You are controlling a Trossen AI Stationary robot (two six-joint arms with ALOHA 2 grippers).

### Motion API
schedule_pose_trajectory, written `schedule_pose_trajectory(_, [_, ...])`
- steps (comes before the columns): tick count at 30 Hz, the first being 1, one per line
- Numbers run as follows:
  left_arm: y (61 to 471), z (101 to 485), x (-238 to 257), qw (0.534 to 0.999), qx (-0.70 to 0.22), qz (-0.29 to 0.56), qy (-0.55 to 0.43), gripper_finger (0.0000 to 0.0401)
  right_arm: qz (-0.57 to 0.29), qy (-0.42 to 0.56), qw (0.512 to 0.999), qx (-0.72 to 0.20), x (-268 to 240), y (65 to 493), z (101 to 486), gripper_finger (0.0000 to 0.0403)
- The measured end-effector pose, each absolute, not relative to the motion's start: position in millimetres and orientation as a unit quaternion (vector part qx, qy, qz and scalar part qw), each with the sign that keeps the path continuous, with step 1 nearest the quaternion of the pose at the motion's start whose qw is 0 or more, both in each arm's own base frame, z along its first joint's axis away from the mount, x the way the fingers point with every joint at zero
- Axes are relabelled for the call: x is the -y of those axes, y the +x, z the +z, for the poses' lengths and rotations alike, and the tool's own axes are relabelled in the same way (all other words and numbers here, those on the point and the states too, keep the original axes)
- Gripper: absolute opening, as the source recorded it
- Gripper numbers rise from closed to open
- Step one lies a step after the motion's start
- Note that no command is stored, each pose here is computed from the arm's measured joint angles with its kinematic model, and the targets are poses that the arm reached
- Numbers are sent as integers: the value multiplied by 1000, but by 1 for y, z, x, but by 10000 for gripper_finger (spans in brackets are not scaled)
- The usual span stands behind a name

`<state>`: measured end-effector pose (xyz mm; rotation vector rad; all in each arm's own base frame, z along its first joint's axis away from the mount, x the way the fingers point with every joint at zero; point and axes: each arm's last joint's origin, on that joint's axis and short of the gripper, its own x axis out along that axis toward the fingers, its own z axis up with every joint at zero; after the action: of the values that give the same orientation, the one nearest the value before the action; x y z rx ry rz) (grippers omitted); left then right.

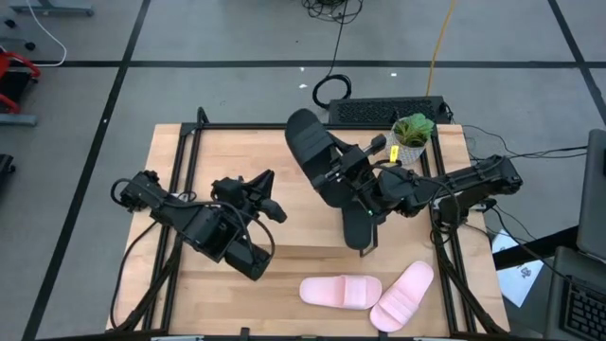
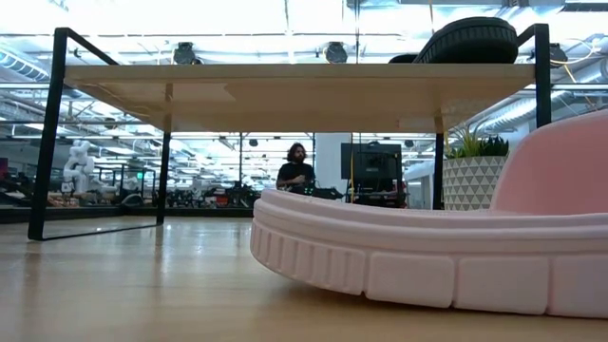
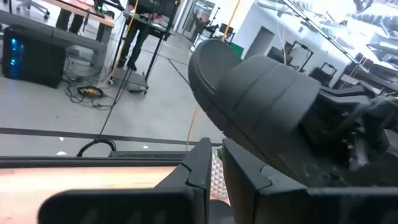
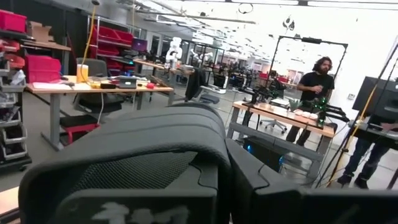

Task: Pick and place slides into the shelf
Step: Put the black slipper on the shelf

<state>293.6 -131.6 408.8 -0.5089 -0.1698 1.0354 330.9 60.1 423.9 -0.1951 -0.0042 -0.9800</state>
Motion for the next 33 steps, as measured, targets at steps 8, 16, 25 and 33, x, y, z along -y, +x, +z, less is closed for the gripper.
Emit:
schedule_pose_trajectory(8, [308, 412, 122, 836, 67, 504, -206, 37, -428, -75, 900, 22, -55, 336, 422, 0])
schedule_pose_trajectory(16, [314, 408, 128, 848, 36, 499, -175, 37, -438, -95, 894, 1, -42, 338, 418, 0])
schedule_pose_trajectory(25, [321, 407, 150, 853, 33, 456, -252, 37, -412, -90, 907, 11, -22, 344, 417, 0])
schedule_pose_trajectory(33, [322, 398, 165, 833, 66, 439, -329, 37, -398, -76, 914, 25, -4, 346, 418, 0])
